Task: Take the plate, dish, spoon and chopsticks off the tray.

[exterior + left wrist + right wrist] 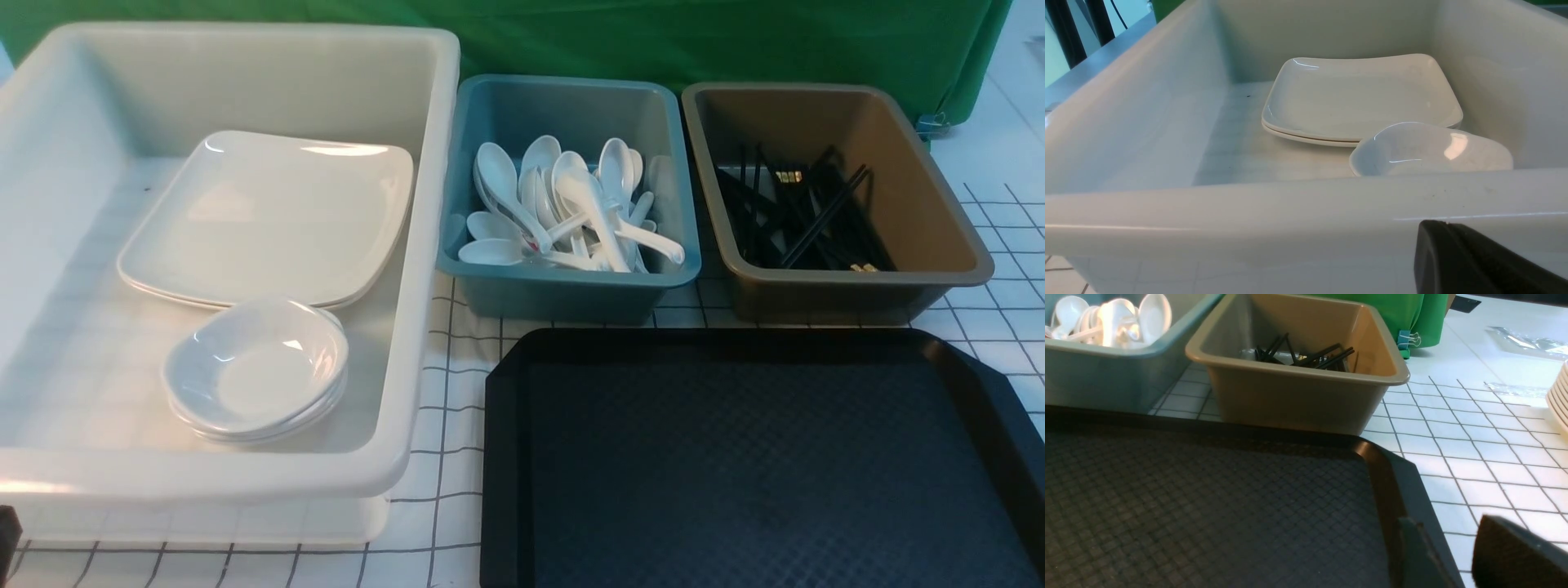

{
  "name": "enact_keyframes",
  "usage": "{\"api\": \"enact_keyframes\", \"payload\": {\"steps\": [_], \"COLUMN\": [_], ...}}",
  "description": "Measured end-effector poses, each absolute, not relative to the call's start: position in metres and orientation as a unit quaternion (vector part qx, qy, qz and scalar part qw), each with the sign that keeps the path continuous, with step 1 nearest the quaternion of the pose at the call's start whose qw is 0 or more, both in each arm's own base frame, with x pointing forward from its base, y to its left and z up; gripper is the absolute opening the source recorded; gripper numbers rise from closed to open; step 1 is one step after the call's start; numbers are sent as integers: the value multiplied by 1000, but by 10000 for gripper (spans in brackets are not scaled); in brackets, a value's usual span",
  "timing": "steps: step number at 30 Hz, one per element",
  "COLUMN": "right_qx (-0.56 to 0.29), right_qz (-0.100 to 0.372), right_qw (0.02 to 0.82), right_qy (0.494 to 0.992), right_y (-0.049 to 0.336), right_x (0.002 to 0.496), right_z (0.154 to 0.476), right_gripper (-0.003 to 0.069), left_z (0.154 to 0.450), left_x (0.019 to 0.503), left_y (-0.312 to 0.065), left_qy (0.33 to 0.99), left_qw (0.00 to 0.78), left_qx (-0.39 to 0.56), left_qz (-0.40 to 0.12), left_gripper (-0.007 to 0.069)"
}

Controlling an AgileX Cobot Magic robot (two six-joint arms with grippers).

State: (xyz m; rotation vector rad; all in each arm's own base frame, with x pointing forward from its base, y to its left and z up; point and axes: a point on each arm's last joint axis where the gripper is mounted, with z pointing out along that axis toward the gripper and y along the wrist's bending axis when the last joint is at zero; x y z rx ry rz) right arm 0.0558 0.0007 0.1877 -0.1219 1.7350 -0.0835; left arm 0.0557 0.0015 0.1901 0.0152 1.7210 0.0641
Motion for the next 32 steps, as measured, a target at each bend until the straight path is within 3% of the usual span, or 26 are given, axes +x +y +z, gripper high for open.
{"api": "enact_keyframes", "payload": {"steps": [32], "right_qx": [-47], "right_qz": [-31], "right_qw": [645], "right_qy": [762], "right_y": [1], "right_x": [56], "right_z": [188], "right_gripper": [240], "left_z": [190], "left_x": [56], "left_y": [2], "left_qy": [758], "left_qw": [652], "left_qx": [7], "left_qz": [29], "left_gripper": [5]}}
